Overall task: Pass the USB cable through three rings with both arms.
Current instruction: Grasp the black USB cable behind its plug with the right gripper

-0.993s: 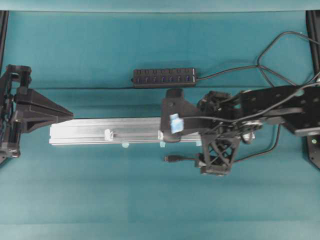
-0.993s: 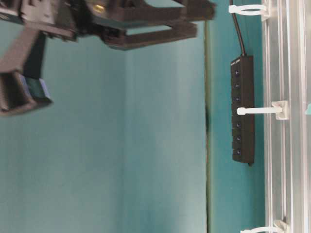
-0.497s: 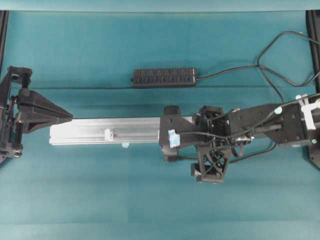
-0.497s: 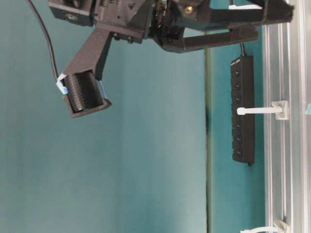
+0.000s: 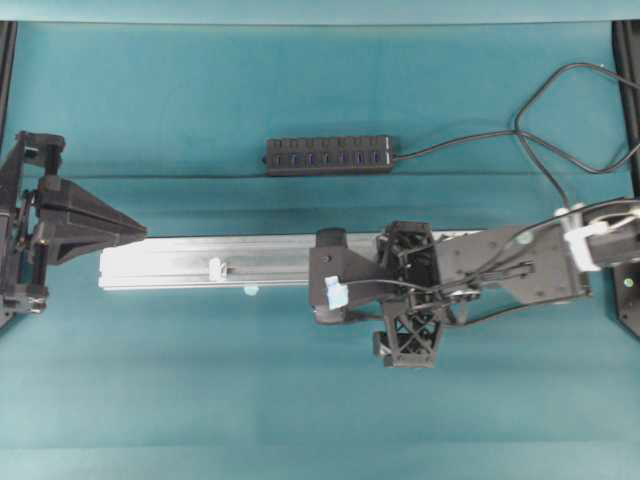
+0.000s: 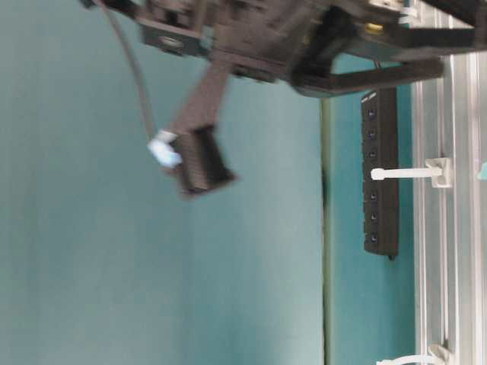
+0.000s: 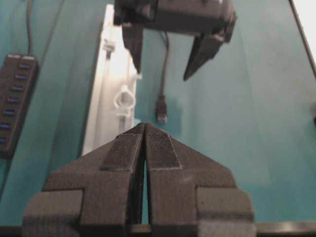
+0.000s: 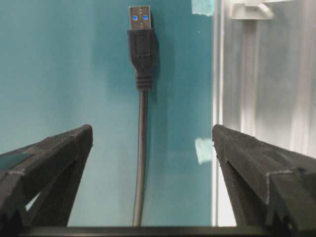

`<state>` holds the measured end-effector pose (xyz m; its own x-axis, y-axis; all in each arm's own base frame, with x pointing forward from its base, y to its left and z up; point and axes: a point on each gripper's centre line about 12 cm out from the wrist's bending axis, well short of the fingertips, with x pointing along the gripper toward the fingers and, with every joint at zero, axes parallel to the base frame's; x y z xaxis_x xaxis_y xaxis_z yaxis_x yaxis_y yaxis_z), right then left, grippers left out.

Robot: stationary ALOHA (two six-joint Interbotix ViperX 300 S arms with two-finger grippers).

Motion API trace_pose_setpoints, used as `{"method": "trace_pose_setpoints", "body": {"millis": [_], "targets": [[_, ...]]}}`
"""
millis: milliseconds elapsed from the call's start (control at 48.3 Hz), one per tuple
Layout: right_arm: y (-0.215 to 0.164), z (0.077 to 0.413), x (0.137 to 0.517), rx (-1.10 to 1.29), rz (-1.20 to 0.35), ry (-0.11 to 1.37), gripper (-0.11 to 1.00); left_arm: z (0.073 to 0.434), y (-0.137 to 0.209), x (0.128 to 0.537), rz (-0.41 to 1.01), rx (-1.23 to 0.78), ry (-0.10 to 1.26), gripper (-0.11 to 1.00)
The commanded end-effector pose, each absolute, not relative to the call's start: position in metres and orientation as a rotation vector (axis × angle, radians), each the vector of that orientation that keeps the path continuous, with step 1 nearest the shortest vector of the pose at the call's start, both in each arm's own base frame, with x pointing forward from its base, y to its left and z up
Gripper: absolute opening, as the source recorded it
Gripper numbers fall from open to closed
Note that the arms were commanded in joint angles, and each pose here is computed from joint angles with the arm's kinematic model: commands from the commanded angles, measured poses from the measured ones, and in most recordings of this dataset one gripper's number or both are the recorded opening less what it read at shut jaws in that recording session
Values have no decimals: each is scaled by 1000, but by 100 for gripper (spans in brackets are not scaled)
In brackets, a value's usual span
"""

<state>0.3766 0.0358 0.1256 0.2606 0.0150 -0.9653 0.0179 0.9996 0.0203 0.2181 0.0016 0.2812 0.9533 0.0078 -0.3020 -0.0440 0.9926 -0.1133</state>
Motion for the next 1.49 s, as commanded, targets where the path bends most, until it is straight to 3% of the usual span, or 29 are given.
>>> {"method": "trace_pose_setpoints", "body": {"millis": [0, 414, 1117, 1221, 1469], "targets": [[38, 126, 384, 31, -1, 1286, 70, 286, 2, 220, 29, -117, 292, 2], [38, 103, 383, 21, 0, 1314, 69, 285, 2, 221, 29, -117, 297, 2], [39, 95, 382, 21, -2, 1334, 67, 283, 2, 220, 29, -117, 303, 2], [39, 94, 381, 21, -3, 1337, 59, 283, 3, 220, 31, -117, 303, 2], [39, 95, 381, 19, -2, 1343, 22, 283, 3, 220, 31, -119, 301, 2]]}}
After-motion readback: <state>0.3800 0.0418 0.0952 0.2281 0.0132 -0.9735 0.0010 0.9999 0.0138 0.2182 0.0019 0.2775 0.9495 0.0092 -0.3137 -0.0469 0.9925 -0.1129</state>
